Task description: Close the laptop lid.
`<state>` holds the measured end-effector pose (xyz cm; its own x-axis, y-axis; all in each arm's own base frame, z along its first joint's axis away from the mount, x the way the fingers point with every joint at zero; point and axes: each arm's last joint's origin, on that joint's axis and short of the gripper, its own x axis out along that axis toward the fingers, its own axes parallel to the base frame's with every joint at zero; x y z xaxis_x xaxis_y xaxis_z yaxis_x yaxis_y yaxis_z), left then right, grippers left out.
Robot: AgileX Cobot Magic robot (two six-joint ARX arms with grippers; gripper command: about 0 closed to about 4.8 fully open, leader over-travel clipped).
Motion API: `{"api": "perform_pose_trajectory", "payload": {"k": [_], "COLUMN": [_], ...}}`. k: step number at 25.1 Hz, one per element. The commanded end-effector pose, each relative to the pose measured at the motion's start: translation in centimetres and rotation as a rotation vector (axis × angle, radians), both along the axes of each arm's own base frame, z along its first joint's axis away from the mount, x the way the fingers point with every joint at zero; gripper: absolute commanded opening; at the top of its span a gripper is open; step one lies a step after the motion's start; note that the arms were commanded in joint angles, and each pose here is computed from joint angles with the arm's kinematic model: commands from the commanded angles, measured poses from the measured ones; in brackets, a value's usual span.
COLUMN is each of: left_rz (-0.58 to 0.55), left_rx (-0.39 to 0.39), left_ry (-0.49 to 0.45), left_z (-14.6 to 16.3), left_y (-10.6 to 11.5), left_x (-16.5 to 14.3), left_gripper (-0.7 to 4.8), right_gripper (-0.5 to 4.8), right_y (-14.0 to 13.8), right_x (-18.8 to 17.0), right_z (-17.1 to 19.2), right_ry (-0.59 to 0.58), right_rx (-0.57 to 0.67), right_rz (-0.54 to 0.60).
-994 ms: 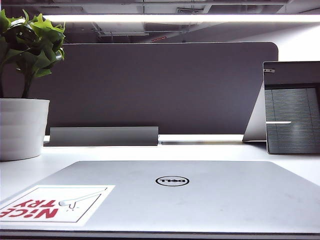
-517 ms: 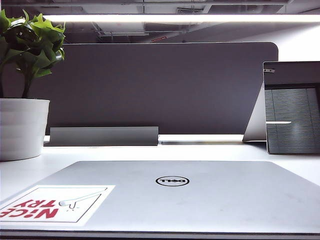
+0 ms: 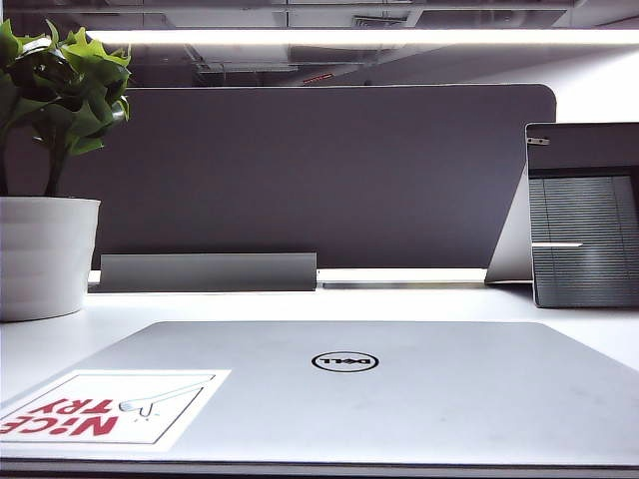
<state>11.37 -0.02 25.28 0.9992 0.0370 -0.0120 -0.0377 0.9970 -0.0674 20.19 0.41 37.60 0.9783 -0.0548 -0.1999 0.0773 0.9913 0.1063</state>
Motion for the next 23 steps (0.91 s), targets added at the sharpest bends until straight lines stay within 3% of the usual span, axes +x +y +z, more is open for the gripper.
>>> {"api": "perform_pose_trajectory", "payload": {"k": [1, 5, 12, 23], "left_rz": [-0.047, -0.072, -0.03, -0.001], "left_rx": [-0.142, -0.201, -0.066, -0.037], "left_ry": [-0.067, -0.038, -0.066, -0.033], "left_z": [-4.2, -8.3, -8.2, -8.5], "left_y": [-0.1, -0.2, 0.0, 0.0], "left_x": [-0.6, -0.9, -1.5, -1.6], "left_gripper": [-0.05, -0.05, -0.05, -0.05], "right_gripper": [-0.01, -0.01, -0.01, -0.01], "right_y": [0.0, 0.0, 0.0, 0.0], "right_x": [0.0, 0.0, 0.0, 0.0], "right_z": [0.2, 0.2, 0.2, 0.2], "right_ry": [-0.018, -0.018, -0.018, -0.017], "right_rx": [0.001, 0.001, 0.001, 0.001], "right_rz": [0.001, 0.001, 0.001, 0.001]}}
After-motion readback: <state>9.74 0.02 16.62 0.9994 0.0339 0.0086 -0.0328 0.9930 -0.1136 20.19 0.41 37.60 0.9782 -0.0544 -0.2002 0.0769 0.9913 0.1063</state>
